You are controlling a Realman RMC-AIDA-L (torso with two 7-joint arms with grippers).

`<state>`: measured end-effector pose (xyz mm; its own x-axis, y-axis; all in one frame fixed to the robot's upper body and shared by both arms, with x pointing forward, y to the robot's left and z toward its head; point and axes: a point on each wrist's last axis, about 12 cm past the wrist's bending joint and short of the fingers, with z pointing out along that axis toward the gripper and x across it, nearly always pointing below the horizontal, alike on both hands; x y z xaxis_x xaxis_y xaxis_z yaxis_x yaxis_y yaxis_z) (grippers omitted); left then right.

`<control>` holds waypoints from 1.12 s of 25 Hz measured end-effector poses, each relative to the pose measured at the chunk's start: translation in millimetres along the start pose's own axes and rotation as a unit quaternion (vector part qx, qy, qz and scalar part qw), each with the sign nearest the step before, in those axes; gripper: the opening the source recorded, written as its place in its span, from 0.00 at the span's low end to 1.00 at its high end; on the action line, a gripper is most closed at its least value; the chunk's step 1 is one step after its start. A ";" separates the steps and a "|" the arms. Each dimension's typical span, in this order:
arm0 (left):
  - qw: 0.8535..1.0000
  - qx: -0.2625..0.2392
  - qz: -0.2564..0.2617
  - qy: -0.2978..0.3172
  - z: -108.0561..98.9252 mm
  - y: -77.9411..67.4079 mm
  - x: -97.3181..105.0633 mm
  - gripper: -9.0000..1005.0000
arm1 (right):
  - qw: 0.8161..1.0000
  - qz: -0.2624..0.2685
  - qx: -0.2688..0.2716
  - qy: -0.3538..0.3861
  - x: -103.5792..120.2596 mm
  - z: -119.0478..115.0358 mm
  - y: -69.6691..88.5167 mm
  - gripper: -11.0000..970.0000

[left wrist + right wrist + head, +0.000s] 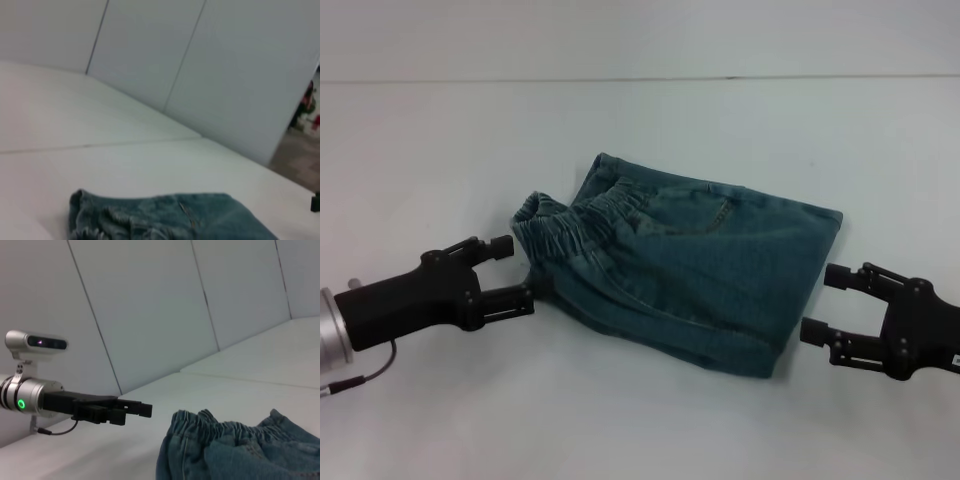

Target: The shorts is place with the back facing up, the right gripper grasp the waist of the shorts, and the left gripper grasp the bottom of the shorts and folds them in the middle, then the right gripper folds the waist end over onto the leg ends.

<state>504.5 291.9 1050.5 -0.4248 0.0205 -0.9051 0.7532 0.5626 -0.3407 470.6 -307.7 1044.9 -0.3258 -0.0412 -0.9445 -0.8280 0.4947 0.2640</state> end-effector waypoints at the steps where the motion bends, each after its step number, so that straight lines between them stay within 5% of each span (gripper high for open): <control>1: 1.000 0.001 -0.001 0.010 -0.6 1.2 -1.5 0.93 | 1.000 0.001 0.001 0.000 1.1 -0.9 0.6 0.96; 28: 0.999 0.029 -0.004 0.034 -7.8 1.8 -18.3 0.93 | 0.999 0.001 -0.030 -0.013 -6.8 17.4 3.5 0.96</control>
<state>509.7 299.0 1068.5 -0.4620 0.0743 -0.8837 0.7772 0.5139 -0.3631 477.9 -290.6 1048.9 -0.3154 -0.0172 -0.9488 -0.8538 0.4416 0.2758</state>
